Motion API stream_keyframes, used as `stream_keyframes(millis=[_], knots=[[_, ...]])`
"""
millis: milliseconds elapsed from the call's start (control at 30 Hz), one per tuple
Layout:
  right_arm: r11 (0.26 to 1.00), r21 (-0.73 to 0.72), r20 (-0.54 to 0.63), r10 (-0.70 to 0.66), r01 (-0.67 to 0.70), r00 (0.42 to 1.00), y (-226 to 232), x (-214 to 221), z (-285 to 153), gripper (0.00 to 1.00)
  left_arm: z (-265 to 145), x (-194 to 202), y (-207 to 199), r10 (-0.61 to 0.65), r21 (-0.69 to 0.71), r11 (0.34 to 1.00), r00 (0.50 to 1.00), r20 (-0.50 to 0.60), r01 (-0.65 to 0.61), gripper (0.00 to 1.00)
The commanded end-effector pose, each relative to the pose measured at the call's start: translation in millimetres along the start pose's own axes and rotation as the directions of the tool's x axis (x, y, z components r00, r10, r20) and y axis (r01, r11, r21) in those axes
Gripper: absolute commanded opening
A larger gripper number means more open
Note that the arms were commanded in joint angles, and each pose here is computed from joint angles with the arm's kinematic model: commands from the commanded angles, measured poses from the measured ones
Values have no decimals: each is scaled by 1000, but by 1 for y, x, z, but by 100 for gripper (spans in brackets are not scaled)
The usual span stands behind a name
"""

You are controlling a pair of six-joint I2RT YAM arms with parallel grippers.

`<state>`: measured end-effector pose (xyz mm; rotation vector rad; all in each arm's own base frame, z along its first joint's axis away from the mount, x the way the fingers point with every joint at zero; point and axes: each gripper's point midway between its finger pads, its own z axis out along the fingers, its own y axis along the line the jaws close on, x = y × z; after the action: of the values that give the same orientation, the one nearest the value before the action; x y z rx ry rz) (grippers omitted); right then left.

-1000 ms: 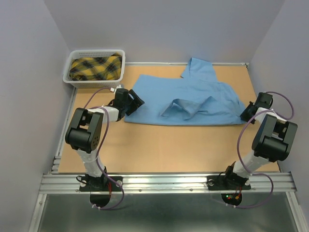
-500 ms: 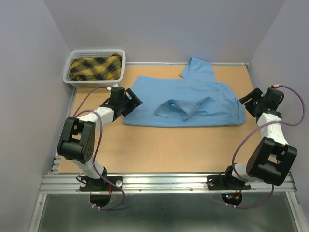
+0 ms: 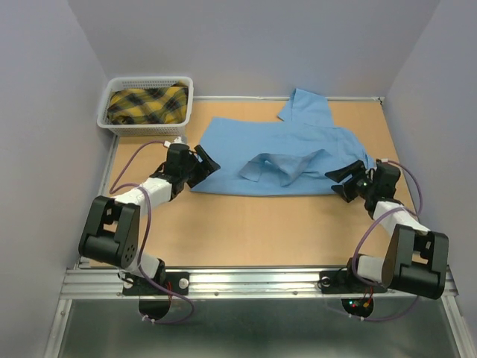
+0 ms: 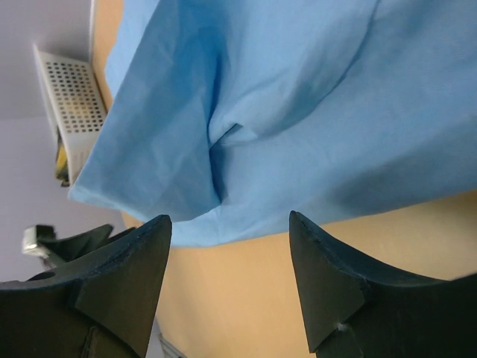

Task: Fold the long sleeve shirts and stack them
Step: Fold the shirt

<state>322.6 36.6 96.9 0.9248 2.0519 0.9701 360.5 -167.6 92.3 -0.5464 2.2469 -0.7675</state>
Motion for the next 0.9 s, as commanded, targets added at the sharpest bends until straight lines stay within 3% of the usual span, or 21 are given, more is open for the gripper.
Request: stream_keyframes(millis=[0,267,567,867], knots=[[987,-162,25,-15,19,1000,34,-4,4,70,9,1,-11,40,50,998,999,-3,-40,81],[979,-203,9,-32,33,999,54,5,20,68,21,12,0,45,9,999,999,-27,-45,81],[998,35,111,51,-56,993,8,-13,34,62,25,17,8,65,-21,998,997,-30,-66,81],[939,308,180,100,-152,979,-60,1,17,58,24,23,23,52,-69,996,998,-30,-54,81]])
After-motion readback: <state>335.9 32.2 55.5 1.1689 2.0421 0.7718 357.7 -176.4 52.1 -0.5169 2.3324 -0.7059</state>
